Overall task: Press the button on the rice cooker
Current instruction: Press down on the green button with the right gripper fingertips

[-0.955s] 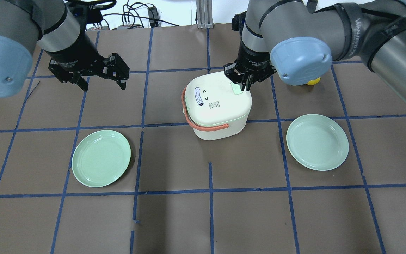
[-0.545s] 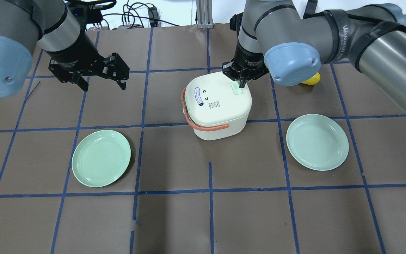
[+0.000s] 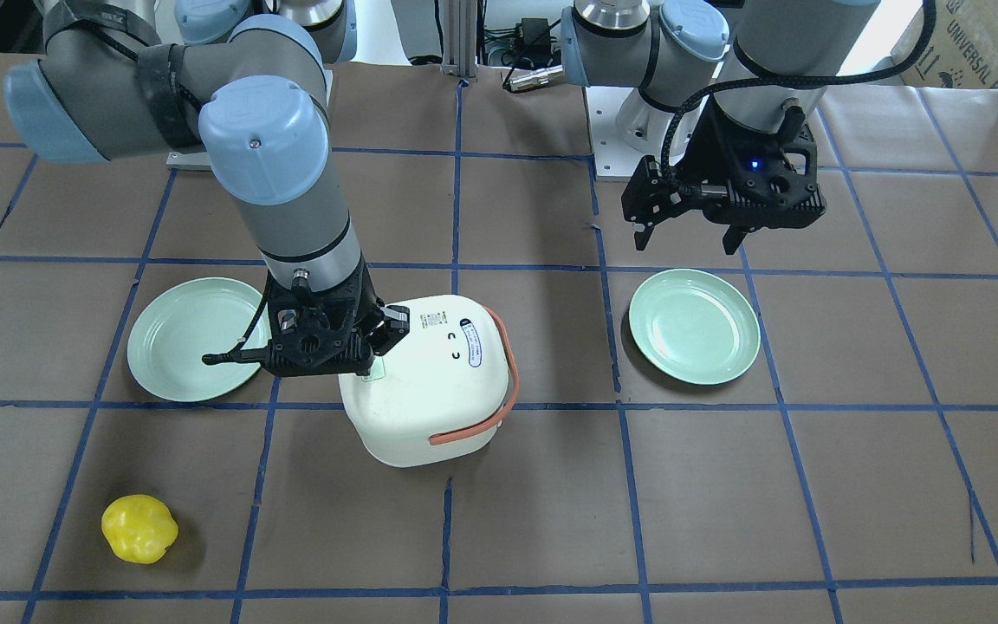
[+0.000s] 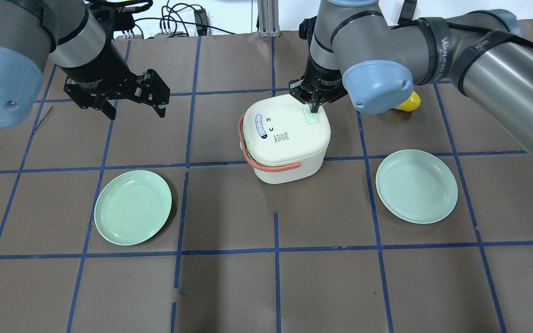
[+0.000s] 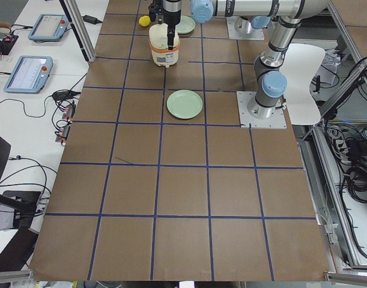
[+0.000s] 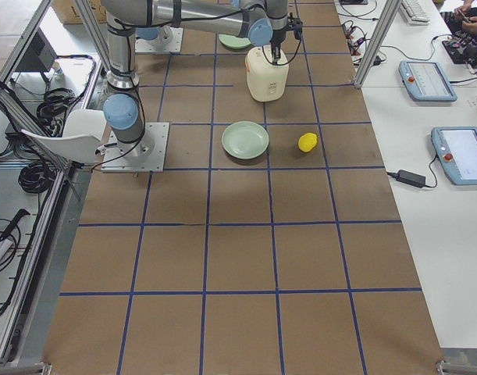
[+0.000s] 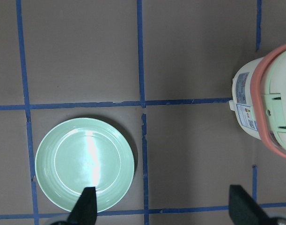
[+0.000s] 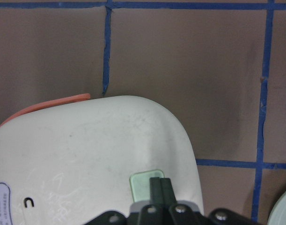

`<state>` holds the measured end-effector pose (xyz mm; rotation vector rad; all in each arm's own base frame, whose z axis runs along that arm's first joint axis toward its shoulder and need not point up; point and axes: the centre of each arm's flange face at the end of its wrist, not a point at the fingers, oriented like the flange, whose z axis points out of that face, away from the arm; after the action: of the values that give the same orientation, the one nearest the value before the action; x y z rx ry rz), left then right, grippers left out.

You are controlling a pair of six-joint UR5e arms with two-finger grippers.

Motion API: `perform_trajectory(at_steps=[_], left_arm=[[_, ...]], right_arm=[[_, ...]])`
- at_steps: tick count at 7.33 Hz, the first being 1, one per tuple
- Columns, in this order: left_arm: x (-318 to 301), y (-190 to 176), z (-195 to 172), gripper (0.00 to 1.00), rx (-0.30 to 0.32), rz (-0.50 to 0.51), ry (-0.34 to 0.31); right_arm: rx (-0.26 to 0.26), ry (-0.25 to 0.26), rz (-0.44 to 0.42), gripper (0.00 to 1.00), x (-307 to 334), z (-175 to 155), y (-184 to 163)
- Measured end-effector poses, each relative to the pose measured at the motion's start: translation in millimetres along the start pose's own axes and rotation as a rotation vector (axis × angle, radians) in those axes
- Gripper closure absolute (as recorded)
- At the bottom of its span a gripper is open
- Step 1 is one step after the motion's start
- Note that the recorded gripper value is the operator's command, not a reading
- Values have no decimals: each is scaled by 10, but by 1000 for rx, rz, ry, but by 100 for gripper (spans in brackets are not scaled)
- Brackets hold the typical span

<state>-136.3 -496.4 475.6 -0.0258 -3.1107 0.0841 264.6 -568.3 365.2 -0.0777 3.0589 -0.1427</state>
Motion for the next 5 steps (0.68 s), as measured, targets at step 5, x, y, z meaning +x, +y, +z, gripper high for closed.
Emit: perform_trajectory(at_steps=[5], left_arm=[[0, 1, -2, 0, 0, 0, 0]], right_arm=[[-3, -1, -3, 71, -24, 16, -12]])
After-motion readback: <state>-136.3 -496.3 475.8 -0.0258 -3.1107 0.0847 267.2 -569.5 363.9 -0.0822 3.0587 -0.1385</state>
